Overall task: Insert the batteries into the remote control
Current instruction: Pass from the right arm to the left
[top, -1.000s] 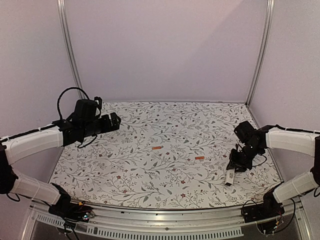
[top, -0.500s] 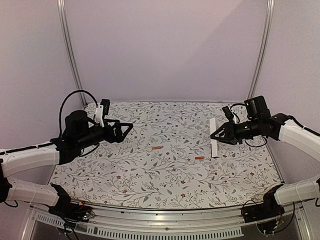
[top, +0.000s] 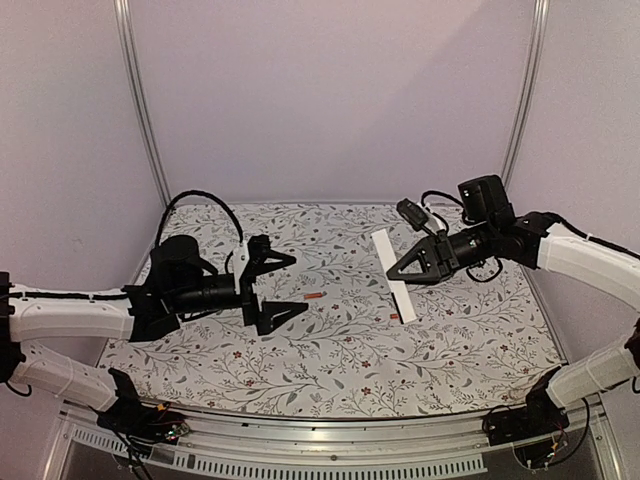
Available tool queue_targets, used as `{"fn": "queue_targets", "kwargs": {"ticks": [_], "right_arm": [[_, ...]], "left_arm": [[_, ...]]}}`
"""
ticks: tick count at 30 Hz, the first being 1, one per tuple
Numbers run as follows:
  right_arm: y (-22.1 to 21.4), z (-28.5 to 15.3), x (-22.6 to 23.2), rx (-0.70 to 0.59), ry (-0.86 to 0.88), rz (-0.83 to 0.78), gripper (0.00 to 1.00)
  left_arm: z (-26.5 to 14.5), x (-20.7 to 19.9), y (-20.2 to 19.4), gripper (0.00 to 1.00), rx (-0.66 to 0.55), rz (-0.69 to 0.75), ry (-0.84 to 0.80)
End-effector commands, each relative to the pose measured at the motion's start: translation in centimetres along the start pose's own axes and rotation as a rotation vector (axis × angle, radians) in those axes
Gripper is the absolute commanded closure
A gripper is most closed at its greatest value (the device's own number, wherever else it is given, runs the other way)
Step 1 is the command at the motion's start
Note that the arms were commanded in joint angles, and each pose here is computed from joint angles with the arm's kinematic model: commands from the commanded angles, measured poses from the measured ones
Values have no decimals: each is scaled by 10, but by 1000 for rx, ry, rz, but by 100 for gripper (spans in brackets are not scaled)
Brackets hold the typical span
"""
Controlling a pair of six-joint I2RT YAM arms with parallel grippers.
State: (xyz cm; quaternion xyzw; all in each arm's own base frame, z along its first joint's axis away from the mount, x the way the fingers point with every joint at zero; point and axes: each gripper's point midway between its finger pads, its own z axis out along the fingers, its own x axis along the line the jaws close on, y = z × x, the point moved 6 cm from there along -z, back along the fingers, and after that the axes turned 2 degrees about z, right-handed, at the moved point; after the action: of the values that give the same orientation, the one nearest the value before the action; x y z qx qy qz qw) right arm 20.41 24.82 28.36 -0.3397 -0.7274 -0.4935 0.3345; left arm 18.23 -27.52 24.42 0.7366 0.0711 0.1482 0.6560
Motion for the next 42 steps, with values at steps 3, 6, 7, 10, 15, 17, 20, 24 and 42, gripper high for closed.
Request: {"fn": "queue_targets", "kwargs": {"ticks": [3,6,7,10,15,17,20,24,42], "right_arm": [[-6,24,17,105,62,-37,100],[-5,21,16,120,-37,-75,100],[-7,20,17,139,-65,-107,100],[-12,21,15,202,-168,-172,100],[-13,26,16,269,-305,-299,100],[-10,26,15,267,-350,-329,100],[-5,23,15,254,-442,-368,100],[4,16,14,239,-586,-421,100],[19,32,15,280,-760,-517,100]], "left_arm": [[23,-19,20,0,-55,186,-76],[23,-20,27,0,-86,119,-89],[23,-20,30,1,-98,86,-95],[22,-19,42,0,-145,-28,-103],[34,-12,56,5,-106,-233,-112],[39,-9,61,8,-84,-311,-106],[45,-3,65,9,-56,-422,-78],[55,12,57,13,13,-593,39],[85,19,39,22,159,-786,126]]}}
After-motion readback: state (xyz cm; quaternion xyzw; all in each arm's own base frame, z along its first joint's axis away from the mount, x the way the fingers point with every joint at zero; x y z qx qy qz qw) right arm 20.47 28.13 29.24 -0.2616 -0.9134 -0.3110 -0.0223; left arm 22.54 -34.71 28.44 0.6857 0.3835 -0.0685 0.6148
